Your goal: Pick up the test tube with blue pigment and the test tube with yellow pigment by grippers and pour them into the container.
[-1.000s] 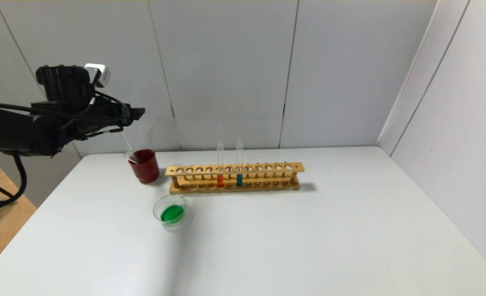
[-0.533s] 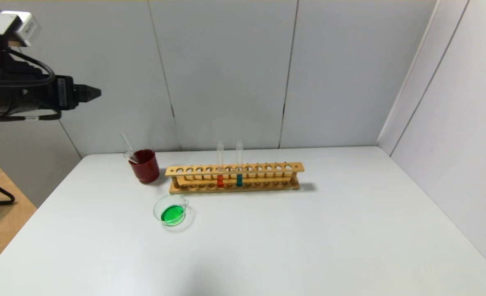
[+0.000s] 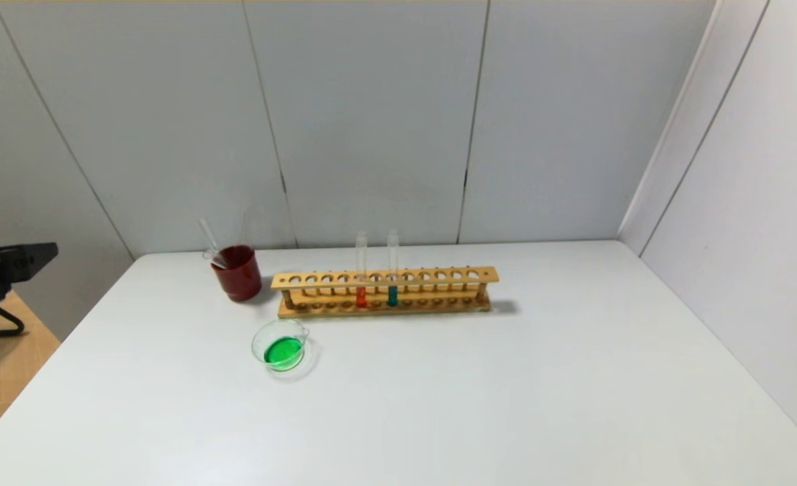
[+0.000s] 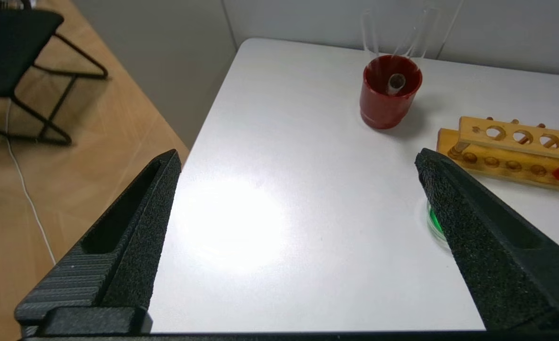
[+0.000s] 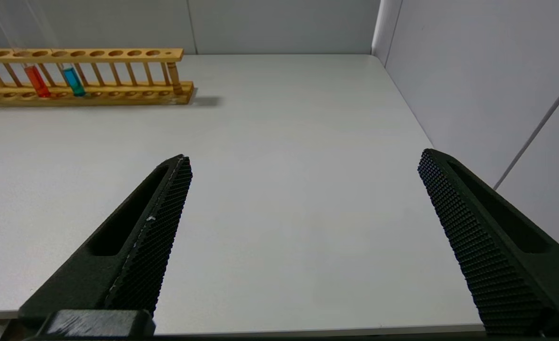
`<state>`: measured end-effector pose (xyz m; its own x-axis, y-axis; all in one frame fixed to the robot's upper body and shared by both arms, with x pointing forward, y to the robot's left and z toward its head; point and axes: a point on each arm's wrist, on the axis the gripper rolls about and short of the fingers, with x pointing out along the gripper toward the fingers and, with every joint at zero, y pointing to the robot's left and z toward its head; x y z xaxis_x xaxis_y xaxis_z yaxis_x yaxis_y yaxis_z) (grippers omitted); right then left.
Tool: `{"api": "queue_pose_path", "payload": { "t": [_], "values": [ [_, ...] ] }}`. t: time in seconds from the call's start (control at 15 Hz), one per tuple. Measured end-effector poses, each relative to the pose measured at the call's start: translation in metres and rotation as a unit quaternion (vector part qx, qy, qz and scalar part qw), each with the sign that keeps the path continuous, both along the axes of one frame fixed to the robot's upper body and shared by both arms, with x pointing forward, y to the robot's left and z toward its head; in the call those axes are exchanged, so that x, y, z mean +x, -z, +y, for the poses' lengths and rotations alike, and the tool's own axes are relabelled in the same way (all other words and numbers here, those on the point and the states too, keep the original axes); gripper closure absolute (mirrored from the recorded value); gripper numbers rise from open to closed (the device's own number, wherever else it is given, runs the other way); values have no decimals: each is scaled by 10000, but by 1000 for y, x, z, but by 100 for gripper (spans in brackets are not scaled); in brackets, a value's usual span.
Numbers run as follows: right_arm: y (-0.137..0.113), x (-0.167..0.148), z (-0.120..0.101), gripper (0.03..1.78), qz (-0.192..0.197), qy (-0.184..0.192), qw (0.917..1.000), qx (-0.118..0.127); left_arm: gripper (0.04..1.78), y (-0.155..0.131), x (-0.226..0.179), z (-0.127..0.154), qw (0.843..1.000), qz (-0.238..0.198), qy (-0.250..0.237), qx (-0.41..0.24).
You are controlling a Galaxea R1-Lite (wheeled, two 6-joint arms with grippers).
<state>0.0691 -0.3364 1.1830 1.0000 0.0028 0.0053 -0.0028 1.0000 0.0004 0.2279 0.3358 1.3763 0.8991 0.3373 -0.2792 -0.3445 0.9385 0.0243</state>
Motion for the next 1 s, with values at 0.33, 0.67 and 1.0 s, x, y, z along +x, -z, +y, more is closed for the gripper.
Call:
{"api": "queue_pose_path", "payload": {
  "t": [0.33, 0.67, 1.0],
  "values": [
    [0, 0, 0, 6, -2, 0, 10000, 0, 8, 34, -62, 3, 9993, -268, -124, -218],
    [0, 0, 0, 6, 0, 0, 10000, 0, 8, 76, -122, 7, 9981, -444, -363, -210],
    [0, 0, 0, 6, -2, 0, 10000, 2, 8, 111, -176, 5, 9899, -1407, 146, -121]
  ]
}}
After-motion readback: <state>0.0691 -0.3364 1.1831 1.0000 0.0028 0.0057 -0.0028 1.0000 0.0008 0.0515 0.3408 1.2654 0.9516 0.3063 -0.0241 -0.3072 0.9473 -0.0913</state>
